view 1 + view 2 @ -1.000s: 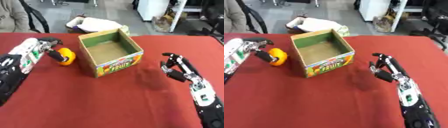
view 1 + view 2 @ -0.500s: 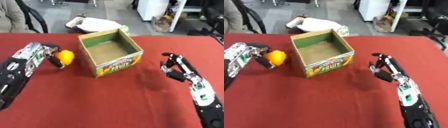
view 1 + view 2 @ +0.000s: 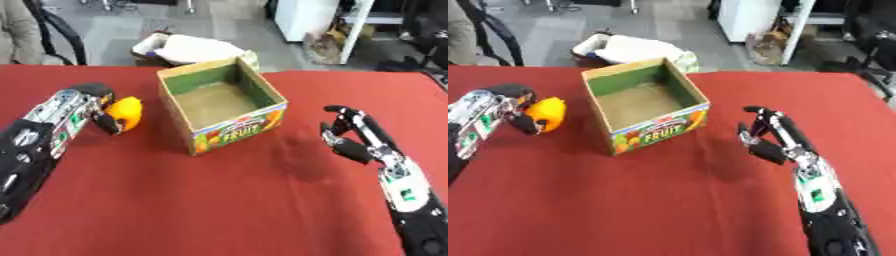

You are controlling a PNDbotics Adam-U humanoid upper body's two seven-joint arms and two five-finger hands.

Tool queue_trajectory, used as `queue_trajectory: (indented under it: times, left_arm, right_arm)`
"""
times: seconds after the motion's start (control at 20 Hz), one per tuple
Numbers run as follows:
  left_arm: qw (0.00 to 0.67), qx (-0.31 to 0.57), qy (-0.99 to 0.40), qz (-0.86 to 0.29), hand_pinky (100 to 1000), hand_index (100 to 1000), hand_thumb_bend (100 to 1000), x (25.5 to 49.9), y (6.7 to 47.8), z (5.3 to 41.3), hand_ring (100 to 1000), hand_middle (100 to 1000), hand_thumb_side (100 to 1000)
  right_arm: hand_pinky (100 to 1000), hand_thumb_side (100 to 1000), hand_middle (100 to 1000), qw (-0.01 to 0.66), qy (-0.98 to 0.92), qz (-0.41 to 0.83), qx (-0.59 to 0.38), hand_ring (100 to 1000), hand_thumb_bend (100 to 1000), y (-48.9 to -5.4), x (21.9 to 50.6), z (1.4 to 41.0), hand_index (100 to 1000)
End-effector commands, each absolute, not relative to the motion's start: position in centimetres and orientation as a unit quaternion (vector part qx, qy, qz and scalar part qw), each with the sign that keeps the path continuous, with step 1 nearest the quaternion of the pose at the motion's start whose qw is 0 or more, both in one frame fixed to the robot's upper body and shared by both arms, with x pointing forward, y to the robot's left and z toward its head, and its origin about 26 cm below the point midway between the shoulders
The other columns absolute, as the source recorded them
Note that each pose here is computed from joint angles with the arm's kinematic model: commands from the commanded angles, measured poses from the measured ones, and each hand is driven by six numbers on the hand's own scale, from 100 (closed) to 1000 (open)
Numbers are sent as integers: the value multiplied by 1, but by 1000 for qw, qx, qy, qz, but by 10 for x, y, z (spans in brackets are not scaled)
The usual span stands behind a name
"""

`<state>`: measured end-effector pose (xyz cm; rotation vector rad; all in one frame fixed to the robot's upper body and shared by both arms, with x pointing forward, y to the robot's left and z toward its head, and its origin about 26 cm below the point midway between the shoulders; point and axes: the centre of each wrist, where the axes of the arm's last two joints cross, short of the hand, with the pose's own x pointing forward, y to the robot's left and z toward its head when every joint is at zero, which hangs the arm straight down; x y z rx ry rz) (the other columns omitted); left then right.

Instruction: Pick up objects on the table and place them in the box.

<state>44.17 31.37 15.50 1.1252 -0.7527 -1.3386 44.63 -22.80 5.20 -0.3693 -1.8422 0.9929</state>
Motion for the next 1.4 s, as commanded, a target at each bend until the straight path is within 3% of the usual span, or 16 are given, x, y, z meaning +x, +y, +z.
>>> queue_trajectory:
  times: [0.05,0.3,0.4,0.9,1.15,1.4]
  left_arm:
    - [563,509,-341,-554,497,500,100,442,320,169,369,358,261]
    - [534,537,-374,-536,422,352,100,439,319,184,221,188,245]
    - [516,551,-390,-527,405,332,100,438,317,198,199,165,244]
    - [398,592,-479,-511,387,316,100,424,276,279,177,143,254]
    - [367,553,-518,-539,393,316,100,425,234,284,179,144,252]
    - [358,516,-525,-574,406,323,100,434,197,264,187,152,247]
  right_arm:
    - [593,576,420,472,-765,406,-164,601,100,-233,451,66,883]
    - [593,574,420,472,-765,406,-165,602,100,-233,451,67,883]
    - [593,573,420,473,-765,406,-165,602,100,-233,451,66,883]
    - [593,572,420,475,-763,407,-165,602,100,-234,450,64,883]
    - [593,572,420,473,-764,408,-161,601,100,-230,450,64,883]
    - [593,574,419,471,-767,408,-155,601,100,-225,450,64,883]
